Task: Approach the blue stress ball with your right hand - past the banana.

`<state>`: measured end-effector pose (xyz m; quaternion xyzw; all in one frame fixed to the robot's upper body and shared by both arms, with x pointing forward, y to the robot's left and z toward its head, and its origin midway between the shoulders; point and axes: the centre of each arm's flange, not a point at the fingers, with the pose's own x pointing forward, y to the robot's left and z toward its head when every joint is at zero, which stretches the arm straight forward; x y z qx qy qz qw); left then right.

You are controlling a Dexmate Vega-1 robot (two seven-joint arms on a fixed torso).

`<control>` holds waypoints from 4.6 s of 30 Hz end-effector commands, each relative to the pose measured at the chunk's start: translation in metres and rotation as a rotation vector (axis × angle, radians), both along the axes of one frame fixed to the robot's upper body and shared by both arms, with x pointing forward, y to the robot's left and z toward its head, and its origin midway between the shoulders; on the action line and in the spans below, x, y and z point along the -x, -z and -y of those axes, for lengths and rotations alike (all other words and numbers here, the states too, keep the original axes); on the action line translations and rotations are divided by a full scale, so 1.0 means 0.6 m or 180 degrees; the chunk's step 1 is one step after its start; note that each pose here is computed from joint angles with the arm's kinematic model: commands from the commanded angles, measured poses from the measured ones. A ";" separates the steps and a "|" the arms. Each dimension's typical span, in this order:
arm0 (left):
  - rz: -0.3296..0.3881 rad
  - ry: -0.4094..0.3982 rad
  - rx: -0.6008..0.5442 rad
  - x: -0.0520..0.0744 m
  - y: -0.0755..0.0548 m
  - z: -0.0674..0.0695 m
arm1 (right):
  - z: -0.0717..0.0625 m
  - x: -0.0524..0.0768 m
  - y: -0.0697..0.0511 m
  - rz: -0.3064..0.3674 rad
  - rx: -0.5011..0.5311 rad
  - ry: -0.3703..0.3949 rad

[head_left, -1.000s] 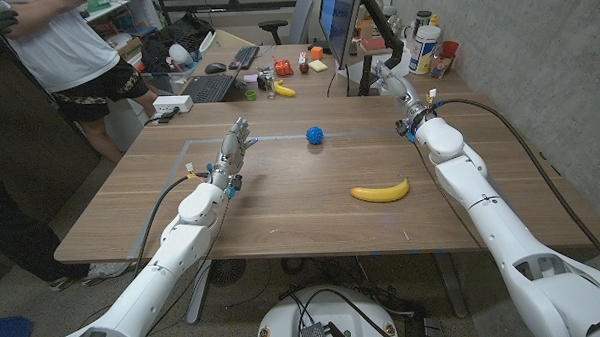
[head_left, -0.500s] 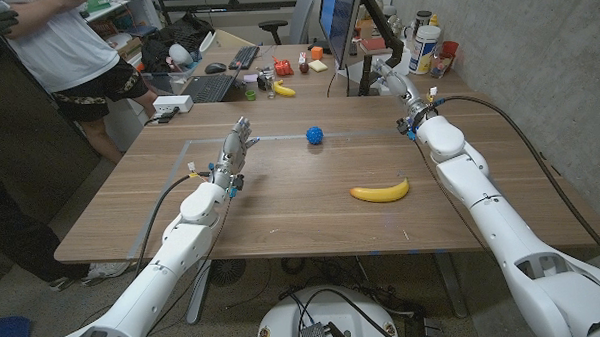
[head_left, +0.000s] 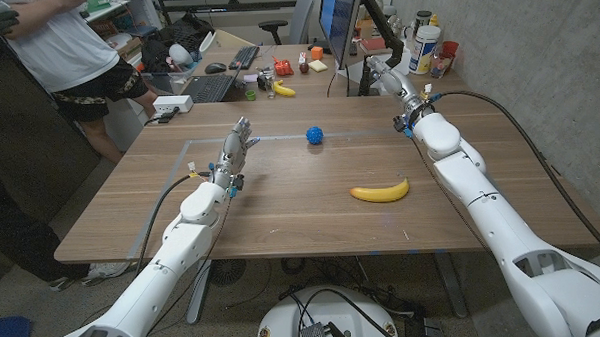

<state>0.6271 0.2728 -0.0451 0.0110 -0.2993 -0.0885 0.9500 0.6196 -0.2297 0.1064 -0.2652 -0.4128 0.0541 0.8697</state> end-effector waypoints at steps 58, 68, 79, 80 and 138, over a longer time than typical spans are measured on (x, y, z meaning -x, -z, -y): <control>-0.0013 -0.0018 0.0016 -0.003 0.008 -0.020 | -0.094 0.004 -0.035 0.0396 0.0713 0.0365; -0.0010 -0.0010 0.0023 -0.008 0.008 -0.023 | -0.107 0.001 -0.039 0.0457 0.0879 0.0492; -0.0014 -0.0004 0.0036 -0.011 0.008 -0.029 | -0.119 -0.007 -0.043 0.0513 0.1060 0.0693; -0.0015 -0.0005 0.0037 -0.011 0.008 -0.030 | -0.120 -0.007 -0.044 0.0516 0.1080 0.0710; -0.0040 -0.0027 0.0064 -0.006 0.020 -0.018 | -0.159 -0.011 -0.014 0.0687 0.1845 0.1088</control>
